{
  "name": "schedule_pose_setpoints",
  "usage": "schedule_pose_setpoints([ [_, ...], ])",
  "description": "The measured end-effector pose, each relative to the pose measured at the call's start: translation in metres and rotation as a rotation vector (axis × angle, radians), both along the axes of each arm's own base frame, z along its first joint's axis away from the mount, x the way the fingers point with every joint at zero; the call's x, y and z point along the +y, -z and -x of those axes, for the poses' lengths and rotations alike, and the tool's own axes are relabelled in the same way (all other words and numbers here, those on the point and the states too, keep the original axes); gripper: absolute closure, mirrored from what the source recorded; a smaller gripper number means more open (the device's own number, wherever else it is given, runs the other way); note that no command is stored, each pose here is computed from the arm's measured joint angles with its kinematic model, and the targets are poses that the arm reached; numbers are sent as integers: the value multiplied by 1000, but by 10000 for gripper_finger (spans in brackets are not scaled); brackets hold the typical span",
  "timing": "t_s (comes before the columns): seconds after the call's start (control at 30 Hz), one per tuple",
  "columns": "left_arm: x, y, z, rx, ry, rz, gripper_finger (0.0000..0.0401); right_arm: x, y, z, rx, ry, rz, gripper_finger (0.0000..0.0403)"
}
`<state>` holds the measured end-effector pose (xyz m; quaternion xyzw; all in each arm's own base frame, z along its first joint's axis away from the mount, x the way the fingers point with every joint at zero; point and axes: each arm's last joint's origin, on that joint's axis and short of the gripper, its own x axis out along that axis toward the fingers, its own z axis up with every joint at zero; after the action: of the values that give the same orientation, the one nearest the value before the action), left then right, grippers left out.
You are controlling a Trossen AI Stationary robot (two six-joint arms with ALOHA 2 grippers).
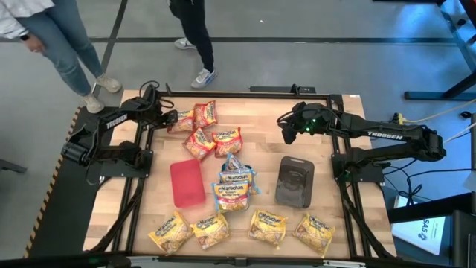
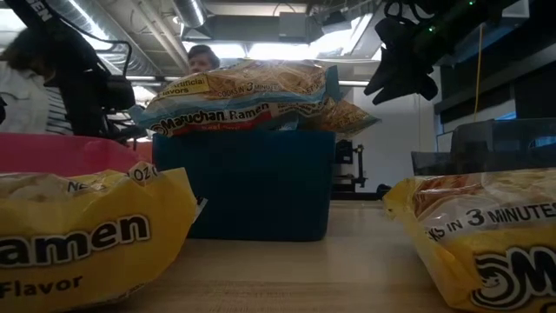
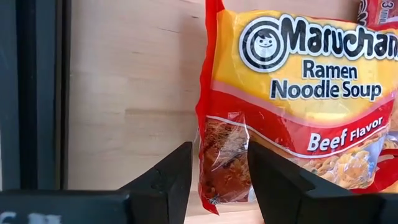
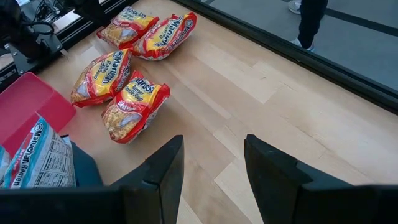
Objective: Sort Maruchan noodles
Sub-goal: Put the red noodle pack into the red bin
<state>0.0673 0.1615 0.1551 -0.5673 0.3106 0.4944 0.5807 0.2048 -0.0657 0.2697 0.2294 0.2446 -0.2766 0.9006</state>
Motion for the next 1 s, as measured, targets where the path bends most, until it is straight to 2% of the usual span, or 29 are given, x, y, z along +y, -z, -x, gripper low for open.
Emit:
schedule_pose_setpoints([
  [0.33,-2,0,-3,26,41,-10,264,0,0,0,0,0,0,238],
  [0.93,-4,1,-3,70,71,-15,393,2,0,-1,-14,-66,-44,238],
  [1.0,-4,1,-3,79,79,-14,399,2,0,-1,-14,-66,-44,238],
])
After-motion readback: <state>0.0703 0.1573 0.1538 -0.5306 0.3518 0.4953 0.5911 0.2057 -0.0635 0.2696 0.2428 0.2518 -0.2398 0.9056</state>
